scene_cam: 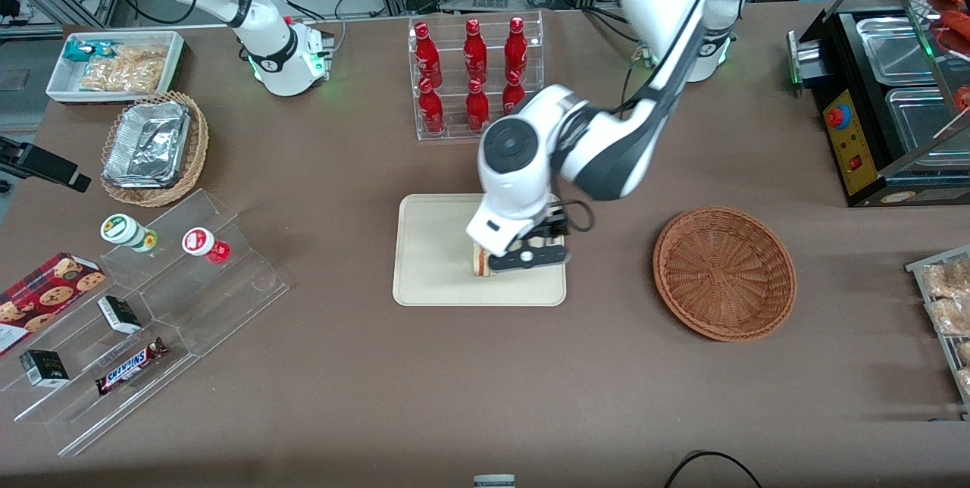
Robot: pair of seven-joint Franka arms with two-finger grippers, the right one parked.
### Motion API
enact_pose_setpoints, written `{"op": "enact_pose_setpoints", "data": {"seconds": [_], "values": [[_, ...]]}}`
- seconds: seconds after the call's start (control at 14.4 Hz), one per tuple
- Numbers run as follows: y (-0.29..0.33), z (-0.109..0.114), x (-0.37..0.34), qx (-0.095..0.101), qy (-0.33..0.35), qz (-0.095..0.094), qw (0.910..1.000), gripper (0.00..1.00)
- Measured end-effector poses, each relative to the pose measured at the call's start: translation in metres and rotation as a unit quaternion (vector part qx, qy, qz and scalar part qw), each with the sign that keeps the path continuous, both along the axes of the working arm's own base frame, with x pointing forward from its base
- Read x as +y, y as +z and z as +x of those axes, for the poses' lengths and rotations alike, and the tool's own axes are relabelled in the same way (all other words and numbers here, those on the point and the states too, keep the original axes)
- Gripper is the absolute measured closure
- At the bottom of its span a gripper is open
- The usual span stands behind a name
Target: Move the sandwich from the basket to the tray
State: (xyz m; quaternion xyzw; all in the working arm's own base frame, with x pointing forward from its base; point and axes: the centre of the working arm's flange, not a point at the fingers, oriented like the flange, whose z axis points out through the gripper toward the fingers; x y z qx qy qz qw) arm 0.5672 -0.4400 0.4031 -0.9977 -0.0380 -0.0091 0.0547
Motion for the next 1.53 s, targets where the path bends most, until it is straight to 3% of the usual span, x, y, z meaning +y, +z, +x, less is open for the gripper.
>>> {"op": "enact_pose_setpoints", "data": {"seconds": [0.21, 0.42, 0.69, 0.76, 0.9, 1.04, 1.32, 1.53], "values": [[0.051, 0.024, 0.097, 0.038, -0.015, 0.023, 0.9989, 0.00], [0.078, 0.053, 0.206, 0.075, -0.033, 0.006, 0.9966, 0.00], [0.087, 0.073, 0.295, 0.079, -0.008, -0.003, 0.9968, 0.00], [0.086, 0.075, 0.314, 0.090, 0.003, -0.015, 0.9958, 0.00], [0.096, 0.074, 0.348, 0.105, 0.012, -0.053, 0.9930, 0.00], [0.121, 0.067, 0.372, 0.095, 0.008, -0.065, 0.9933, 0.00], [0.167, 0.031, 0.329, 0.100, -0.006, -0.031, 0.9945, 0.00], [0.195, 0.003, 0.308, 0.109, -0.014, -0.026, 0.9937, 0.00]]}}
